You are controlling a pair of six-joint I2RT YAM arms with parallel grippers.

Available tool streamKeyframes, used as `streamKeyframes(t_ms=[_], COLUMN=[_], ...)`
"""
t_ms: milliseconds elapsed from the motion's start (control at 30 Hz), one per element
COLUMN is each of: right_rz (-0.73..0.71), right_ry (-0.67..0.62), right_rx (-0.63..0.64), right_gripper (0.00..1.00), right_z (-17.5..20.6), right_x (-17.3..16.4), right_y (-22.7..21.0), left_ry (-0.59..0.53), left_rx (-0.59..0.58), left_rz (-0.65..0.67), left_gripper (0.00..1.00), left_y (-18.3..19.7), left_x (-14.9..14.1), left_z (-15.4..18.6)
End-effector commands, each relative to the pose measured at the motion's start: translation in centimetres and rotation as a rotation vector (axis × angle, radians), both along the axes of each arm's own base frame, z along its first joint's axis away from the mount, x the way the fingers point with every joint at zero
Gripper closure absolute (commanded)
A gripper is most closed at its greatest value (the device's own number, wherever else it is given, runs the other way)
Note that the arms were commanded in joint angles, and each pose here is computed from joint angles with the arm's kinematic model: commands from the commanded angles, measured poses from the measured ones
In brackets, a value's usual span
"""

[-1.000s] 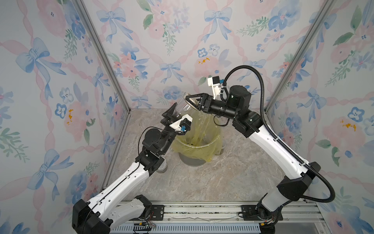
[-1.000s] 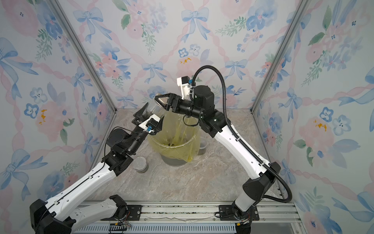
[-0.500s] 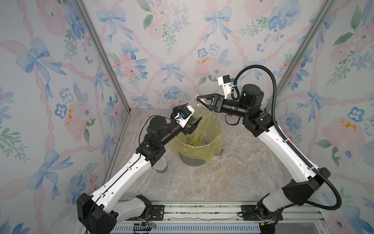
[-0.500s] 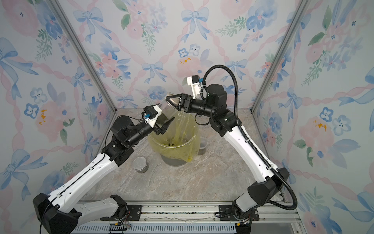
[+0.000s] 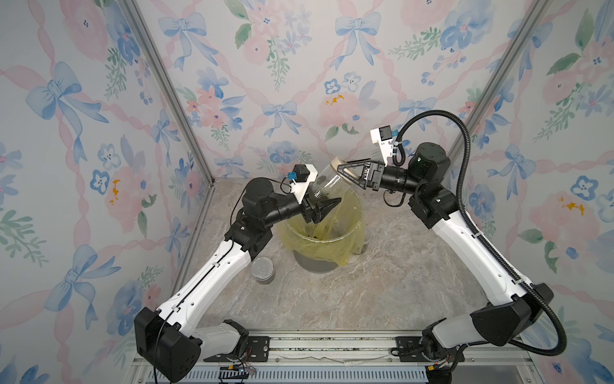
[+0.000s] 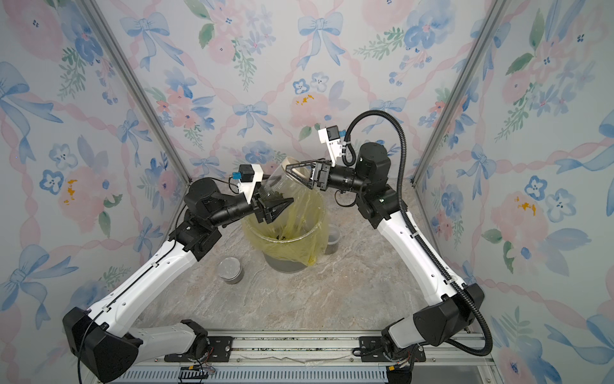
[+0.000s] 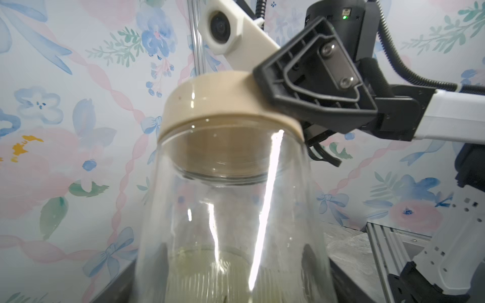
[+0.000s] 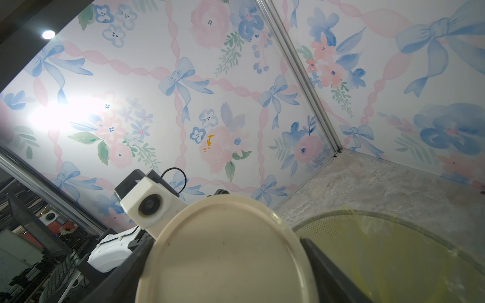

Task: Empty moldy tea leaves from jars
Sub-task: Unscrew the lid from the jar.

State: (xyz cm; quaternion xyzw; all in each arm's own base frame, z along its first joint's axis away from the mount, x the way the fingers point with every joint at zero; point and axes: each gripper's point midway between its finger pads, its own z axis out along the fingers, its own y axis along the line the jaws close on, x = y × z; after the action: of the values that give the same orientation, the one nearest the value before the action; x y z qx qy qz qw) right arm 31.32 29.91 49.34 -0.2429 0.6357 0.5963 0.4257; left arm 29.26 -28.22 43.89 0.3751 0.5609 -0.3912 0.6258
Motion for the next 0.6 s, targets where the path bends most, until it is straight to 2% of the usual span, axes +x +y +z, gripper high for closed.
streamKeyframes(t_ms=[0, 267, 400, 567], right_rz=[0.070, 0.073, 0.074, 0.079], right_ry=[-0.120, -0.121, -0.116, -0.121], right_rx=[0.040, 0.060, 0.067, 0.085], right_gripper=[0.50, 0.40, 0.21, 0.12], right_z=[1.65, 2.05, 2.09, 2.50], right_x=[-1.59, -1.60, -1.48, -1.60], right_y=[-0.35, -0.48, -0.46, -0.48], left_ry=[-0.097, -0.122, -0.141, -0.177], left_rx=[-0.148, -0.139, -0.132, -0.122], left_rz=[-0.116, -0.093, -0.064, -0.044], left_gripper=[0.92, 0.92, 0.92, 0.91], left_y=[0.37, 0.60, 0.86, 1.03], left_x=[-2.73, -2.63, -2.49, -2.74], left_z=[6.04, 5.84, 5.57, 5.51])
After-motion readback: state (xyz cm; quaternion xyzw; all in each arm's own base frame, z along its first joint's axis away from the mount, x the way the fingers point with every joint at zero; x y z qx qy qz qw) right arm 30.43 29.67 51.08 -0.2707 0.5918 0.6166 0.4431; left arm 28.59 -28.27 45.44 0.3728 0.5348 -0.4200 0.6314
